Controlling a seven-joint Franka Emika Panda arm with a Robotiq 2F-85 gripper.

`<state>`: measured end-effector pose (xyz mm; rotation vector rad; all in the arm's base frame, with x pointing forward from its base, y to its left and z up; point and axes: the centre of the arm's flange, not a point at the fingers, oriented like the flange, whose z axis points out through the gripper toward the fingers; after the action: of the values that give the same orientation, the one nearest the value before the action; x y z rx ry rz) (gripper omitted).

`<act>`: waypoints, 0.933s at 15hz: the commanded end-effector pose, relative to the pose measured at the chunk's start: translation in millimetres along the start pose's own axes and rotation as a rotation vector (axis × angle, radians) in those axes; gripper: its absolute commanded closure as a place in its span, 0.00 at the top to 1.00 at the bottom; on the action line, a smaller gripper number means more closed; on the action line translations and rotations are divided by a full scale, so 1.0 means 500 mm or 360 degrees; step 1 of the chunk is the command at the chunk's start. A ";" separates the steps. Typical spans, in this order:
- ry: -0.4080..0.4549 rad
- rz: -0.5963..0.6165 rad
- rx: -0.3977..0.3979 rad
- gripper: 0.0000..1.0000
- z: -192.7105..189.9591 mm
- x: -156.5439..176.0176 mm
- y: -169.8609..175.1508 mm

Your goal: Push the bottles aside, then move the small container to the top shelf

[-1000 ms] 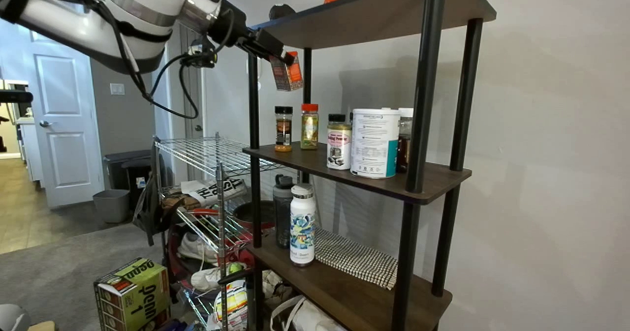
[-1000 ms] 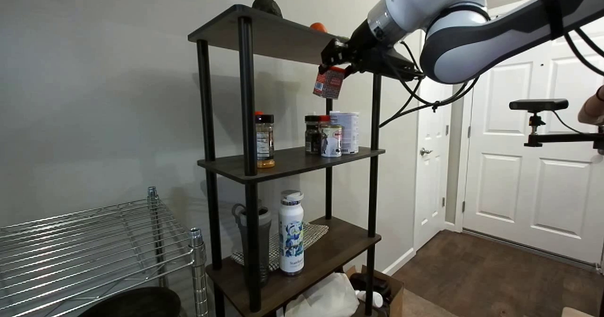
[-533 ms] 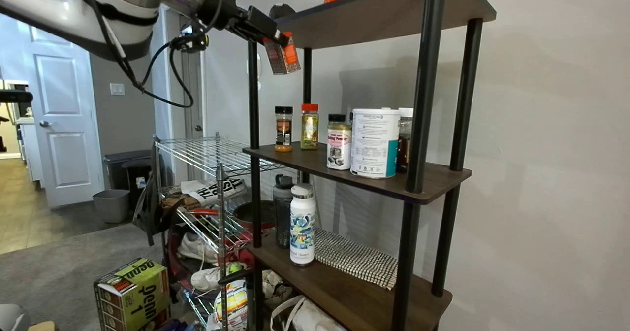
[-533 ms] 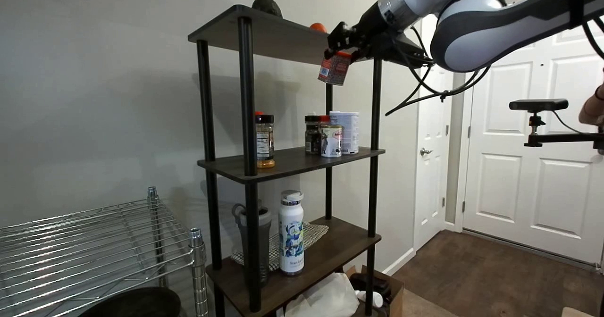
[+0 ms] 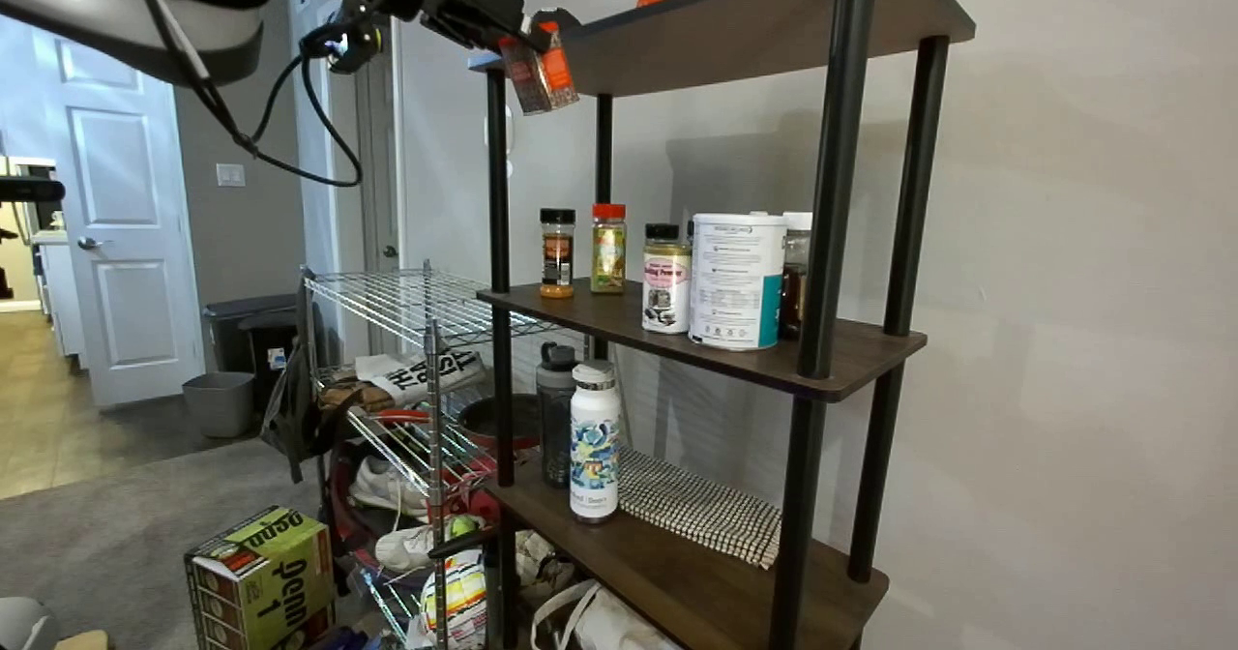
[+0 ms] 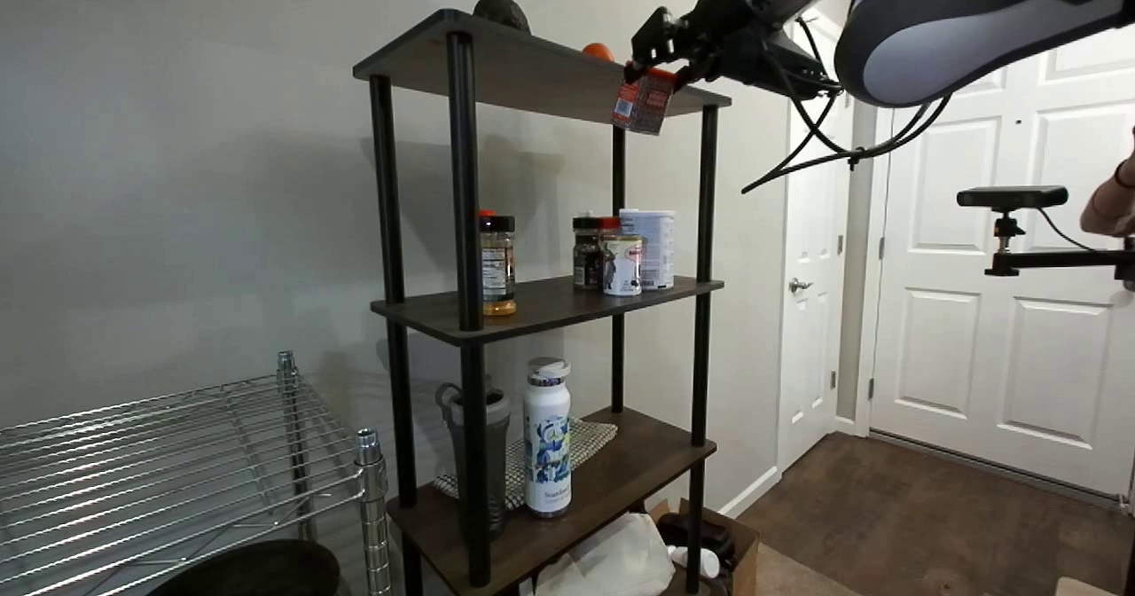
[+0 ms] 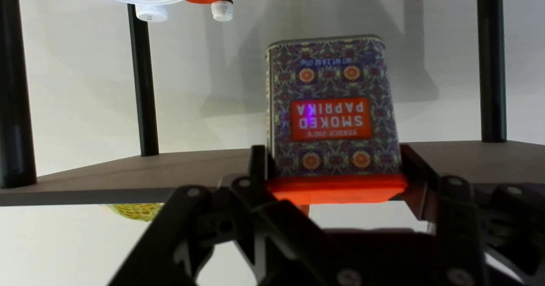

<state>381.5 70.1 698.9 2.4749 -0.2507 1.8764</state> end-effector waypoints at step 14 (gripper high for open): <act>0.0015 -0.0152 0.0052 0.49 -0.103 0.061 -0.026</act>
<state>349.5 84.6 736.3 2.4706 -0.1427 1.8741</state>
